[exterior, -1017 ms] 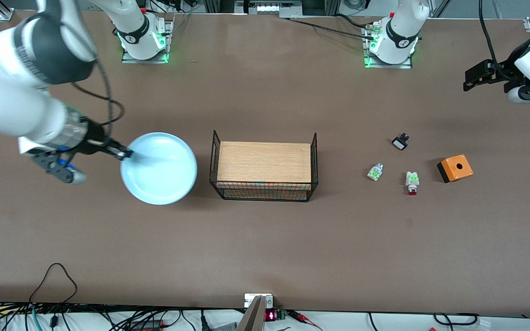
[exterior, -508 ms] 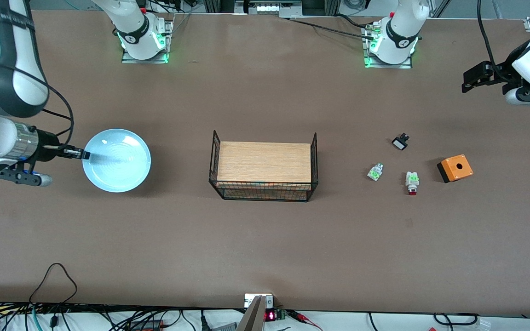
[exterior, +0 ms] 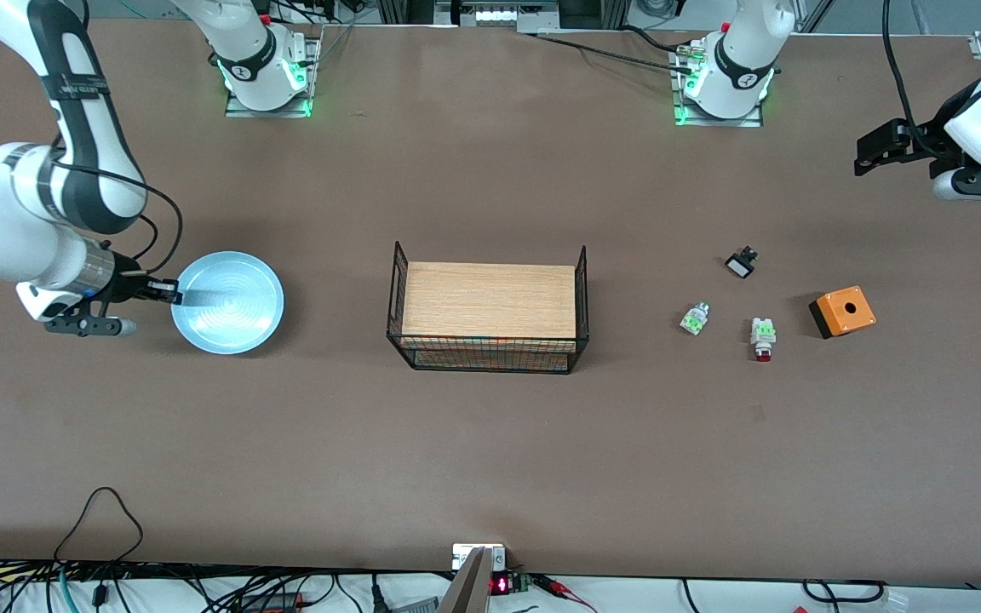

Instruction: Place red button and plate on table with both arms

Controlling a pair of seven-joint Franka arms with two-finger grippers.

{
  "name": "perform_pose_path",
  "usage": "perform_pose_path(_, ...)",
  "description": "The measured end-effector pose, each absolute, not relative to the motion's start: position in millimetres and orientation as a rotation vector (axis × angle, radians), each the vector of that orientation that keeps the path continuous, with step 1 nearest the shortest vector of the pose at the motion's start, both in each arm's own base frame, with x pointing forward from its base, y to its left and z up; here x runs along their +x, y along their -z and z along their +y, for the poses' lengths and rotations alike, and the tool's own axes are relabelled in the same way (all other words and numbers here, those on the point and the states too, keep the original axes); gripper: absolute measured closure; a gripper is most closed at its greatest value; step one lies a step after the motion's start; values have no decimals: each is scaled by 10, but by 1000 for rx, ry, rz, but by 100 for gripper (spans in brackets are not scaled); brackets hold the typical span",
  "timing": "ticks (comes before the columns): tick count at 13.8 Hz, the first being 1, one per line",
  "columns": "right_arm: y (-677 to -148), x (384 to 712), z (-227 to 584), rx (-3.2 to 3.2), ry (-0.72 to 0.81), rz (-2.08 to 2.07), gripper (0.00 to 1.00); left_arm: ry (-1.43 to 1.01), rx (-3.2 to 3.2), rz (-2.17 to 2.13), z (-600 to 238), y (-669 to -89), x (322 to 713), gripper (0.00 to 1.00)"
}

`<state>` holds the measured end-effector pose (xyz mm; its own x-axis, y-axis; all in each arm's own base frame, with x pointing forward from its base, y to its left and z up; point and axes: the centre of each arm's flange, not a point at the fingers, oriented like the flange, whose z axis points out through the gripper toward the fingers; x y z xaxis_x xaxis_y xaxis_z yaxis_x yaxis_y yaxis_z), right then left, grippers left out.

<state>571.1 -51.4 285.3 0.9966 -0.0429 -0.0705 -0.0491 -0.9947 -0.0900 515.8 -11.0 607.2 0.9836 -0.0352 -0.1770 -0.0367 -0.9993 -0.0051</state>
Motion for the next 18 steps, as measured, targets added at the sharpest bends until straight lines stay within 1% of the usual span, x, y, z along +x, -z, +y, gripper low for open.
perform_pose_path(3,-2496,5467,-560,-3060,-92,52,96,-278,-3121,43,-66,-6072,5159,0)
perform_pose_path(4,-2424,5415,-566,-3060,-109,54,92,-278,-3121,40,-56,-6072,5159,0)
perform_pose_path(5,-2387,5392,-566,-3059,-120,56,92,-278,-3121,40,-55,-6072,5159,0)
perform_pose_path(6,-2382,5391,-567,-3059,-123,56,87,-279,-3121,40,-55,-6072,5159,0)
perform_pose_path(7,-2409,5405,-566,-3058,-121,56,76,-280,-3121,40,-54,-6071,5157,0)
perform_pose_path(8,-2487,5438,-559,-3055,-121,58,68,-283,-3120,39,-54,-6070,5156,0)
perform_pose_path(10,-2813,5551,-524,-3036,-164,75,48,-284,-3120,39,-54,-6070,5154,0)
perform_pose_path(12,-3326,5719,-468,-3015,-205,97,30,-284,-3120,40,-55,-6070,5154,0)
perform_pose_path(13,-3611,5805,-432,-3008,-212,105,18,-284,-3120,40,-55,-6069,5154,0)
perform_pose_path(15,-4131,5944,-330,-3002,-205,112,0,-285,-3120,39,-54,-6069,5154,0)
perform_pose_path(18,-4679,6072,-120,-3058,-179,117,0,-285,-3120,39,-51,-6069,5154,0)
